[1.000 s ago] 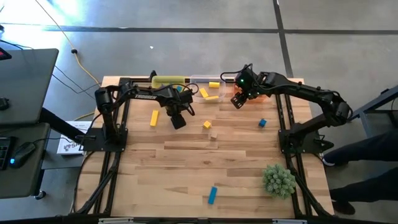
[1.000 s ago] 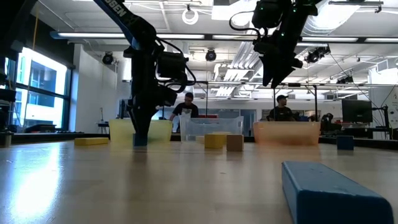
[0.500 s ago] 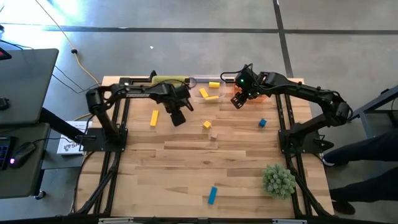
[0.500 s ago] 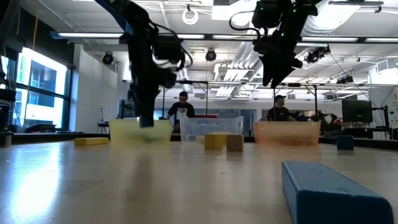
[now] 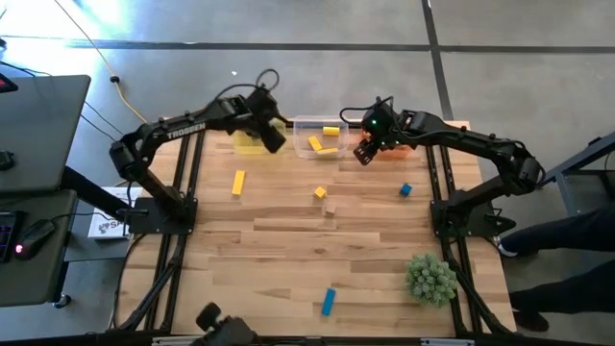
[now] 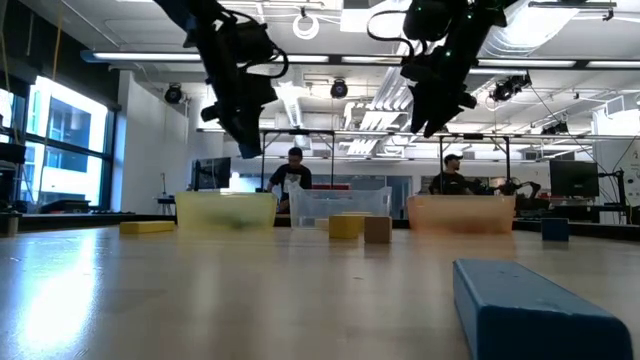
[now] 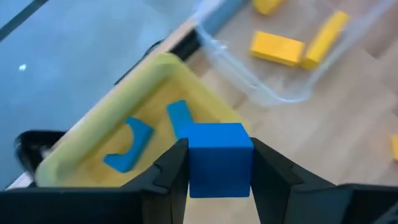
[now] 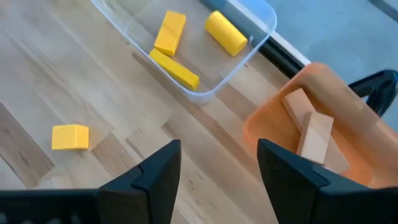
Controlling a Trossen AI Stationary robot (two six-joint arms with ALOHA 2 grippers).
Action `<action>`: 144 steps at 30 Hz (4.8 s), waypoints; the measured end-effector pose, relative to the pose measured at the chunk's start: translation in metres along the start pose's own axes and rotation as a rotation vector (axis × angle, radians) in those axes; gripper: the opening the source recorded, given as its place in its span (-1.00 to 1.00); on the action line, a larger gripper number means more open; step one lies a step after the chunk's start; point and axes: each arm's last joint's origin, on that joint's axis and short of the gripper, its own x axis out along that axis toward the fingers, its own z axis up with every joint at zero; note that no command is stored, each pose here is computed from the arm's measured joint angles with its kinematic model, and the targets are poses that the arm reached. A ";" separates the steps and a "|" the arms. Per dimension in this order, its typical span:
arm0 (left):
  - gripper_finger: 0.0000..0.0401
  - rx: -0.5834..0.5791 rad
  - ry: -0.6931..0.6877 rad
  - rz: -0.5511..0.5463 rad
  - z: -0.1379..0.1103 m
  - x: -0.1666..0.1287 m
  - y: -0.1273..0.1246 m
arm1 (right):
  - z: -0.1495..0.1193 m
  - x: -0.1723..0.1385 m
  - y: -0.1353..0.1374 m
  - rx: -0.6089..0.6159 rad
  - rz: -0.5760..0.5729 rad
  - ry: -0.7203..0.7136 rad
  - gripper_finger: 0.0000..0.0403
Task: Sort & place blocks by color
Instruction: Put the blue block into the yellow bin, then put the yellow block into the transparent bin
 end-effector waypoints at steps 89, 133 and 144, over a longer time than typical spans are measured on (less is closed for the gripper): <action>0.00 -0.051 0.016 -0.224 -0.024 -0.071 -0.007 | -0.032 0.123 0.136 0.038 0.277 0.119 0.27; 0.00 -0.052 0.022 -0.224 -0.025 -0.071 -0.007 | 0.057 0.121 0.112 -0.191 0.374 -0.069 -0.49; 0.00 -0.103 0.055 -0.219 -0.027 -0.071 -0.006 | 0.094 0.119 0.052 -0.216 0.242 -0.161 -0.49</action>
